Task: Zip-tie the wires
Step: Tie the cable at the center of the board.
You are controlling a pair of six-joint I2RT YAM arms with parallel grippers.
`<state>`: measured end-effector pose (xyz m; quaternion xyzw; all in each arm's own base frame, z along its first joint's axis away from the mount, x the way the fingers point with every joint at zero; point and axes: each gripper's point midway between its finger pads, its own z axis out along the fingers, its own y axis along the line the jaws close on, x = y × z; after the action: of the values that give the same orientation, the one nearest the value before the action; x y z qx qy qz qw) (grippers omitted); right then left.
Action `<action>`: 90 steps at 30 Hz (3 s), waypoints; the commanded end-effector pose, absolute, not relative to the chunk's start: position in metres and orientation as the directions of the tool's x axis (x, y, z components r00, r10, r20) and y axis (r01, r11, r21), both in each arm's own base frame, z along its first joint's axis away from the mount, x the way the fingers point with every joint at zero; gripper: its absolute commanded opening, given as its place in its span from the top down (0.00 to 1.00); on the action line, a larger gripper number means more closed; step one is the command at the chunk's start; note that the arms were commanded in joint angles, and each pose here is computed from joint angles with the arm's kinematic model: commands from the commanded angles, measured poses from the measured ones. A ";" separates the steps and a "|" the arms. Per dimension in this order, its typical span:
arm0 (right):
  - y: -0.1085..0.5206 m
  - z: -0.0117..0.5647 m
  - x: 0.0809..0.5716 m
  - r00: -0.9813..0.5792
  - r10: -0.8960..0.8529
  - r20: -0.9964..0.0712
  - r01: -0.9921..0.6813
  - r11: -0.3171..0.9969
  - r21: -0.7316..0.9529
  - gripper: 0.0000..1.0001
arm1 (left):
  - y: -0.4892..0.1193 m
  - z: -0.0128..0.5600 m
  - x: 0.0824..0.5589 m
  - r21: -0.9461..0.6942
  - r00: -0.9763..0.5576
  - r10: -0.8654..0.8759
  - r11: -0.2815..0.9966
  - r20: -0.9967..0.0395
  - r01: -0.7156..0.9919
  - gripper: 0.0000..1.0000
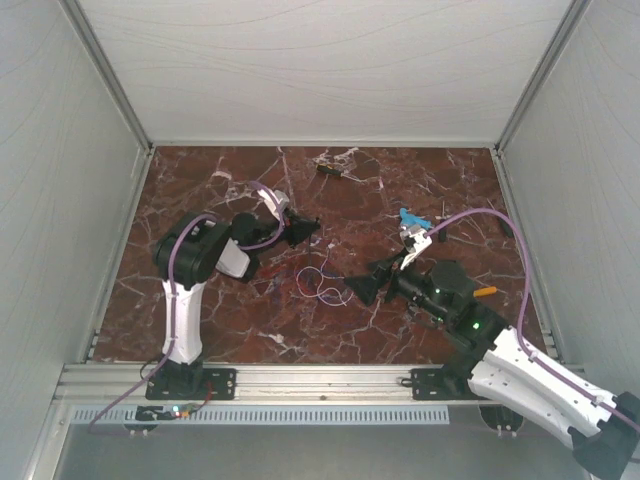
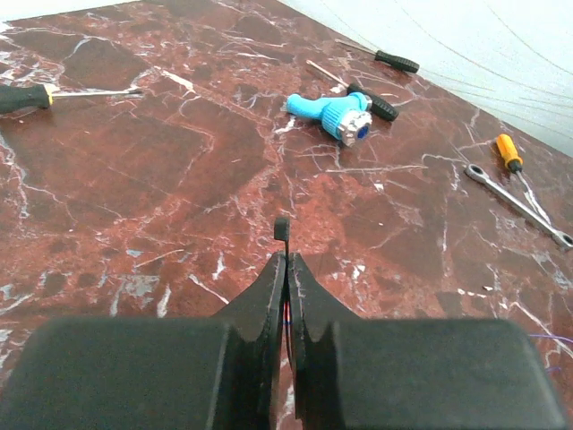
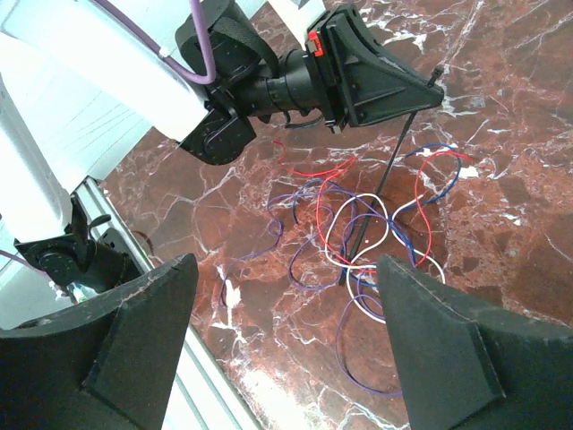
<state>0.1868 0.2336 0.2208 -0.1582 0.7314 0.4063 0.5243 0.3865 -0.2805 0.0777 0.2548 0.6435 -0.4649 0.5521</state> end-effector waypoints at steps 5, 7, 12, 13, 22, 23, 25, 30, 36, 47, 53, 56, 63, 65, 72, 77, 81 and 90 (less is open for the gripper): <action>0.228 0.221 0.181 -0.412 0.214 -0.886 -0.648 0.614 0.450 0.22 | -0.285 0.161 0.367 -0.122 0.026 -0.322 0.432 -0.946 0.894 1.00; 0.228 0.220 0.181 -0.415 0.214 -0.884 -0.646 0.615 0.452 0.22 | -0.285 0.159 0.361 -0.146 0.003 -0.327 0.432 -0.945 0.890 1.00; 0.228 0.219 0.180 -0.422 0.216 -0.881 -0.645 0.612 0.459 0.22 | -0.288 0.146 0.349 -0.192 -0.047 -0.322 0.436 -0.946 0.880 1.00; 0.228 0.219 0.180 -0.424 0.215 -0.880 -0.644 0.611 0.460 0.22 | -0.288 0.143 0.348 -0.198 -0.054 -0.320 0.438 -0.946 0.877 1.00; 0.228 0.212 0.178 -0.444 0.203 -0.873 -0.637 0.613 0.467 0.22 | -0.284 0.139 0.338 -0.285 -0.132 -0.347 0.438 -0.928 0.852 1.00; 0.228 0.210 0.178 -0.448 0.198 -0.872 -0.636 0.614 0.467 0.22 | -0.283 0.138 0.335 -0.293 -0.141 -0.346 0.438 -0.927 0.850 1.00; 0.228 0.207 0.177 -0.457 0.192 -0.868 -0.635 0.613 0.470 0.22 | -0.282 0.136 0.329 -0.305 -0.155 -0.345 0.439 -0.926 0.845 1.00; 0.233 0.193 0.171 -0.491 0.164 -0.856 -0.642 0.596 0.482 0.22 | -0.284 0.124 0.317 -0.357 -0.220 -0.340 0.420 -0.914 0.834 1.00; 0.241 0.167 0.161 -0.556 0.084 -0.827 -0.654 0.570 0.497 0.26 | -0.285 0.110 0.306 -0.380 -0.267 -0.310 0.399 -0.912 0.834 1.00; 0.270 0.119 0.135 -0.622 -0.066 -0.780 -0.706 0.479 0.522 0.50 | -0.286 0.098 0.289 -0.396 -0.308 -0.274 0.374 -0.911 0.839 1.00; 0.282 0.096 0.146 -0.618 -0.111 -0.779 -0.710 0.505 0.491 0.71 | -0.285 0.095 0.286 -0.396 -0.313 -0.265 0.370 -0.912 0.841 1.00; 0.283 0.080 0.152 -0.589 -0.138 -0.796 -0.725 0.524 0.446 0.74 | -0.284 0.094 0.284 -0.398 -0.317 -0.261 0.370 -0.912 0.840 1.00; 0.292 0.062 0.145 -0.334 -0.200 -0.921 -0.820 0.544 0.179 0.74 | -0.283 0.095 0.279 -0.402 -0.323 -0.260 0.363 -0.910 0.840 1.00; 0.292 0.059 0.142 -0.265 -0.212 -0.941 -0.829 0.549 0.109 0.73 | -0.283 0.095 0.279 -0.405 -0.326 -0.261 0.362 -0.909 0.839 1.00; 0.291 0.046 0.132 -0.127 -0.283 -0.951 -0.863 0.504 -0.034 0.70 | -0.282 0.091 0.277 -0.428 -0.351 -0.261 0.361 -0.899 0.829 1.00; 0.301 0.044 0.127 -0.055 -0.302 -0.952 -0.875 0.473 -0.100 0.68 | -0.281 0.091 0.274 -0.425 -0.350 -0.257 0.359 -0.901 0.831 1.00; 0.307 0.042 0.130 0.007 -0.310 -0.951 -0.866 0.473 -0.161 0.65 | -0.282 0.091 0.272 -0.425 -0.353 -0.251 0.351 -0.901 0.834 1.00; 0.310 0.041 0.137 0.204 -0.361 -0.910 -0.788 0.491 -0.371 0.55 | -0.280 0.089 0.270 -0.447 -0.377 -0.252 0.341 -0.891 0.827 1.00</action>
<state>0.1213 0.3087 0.0206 -0.4900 0.6417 0.2169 0.5488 0.2604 -0.2741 0.0270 0.1864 0.7400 -0.5002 0.4093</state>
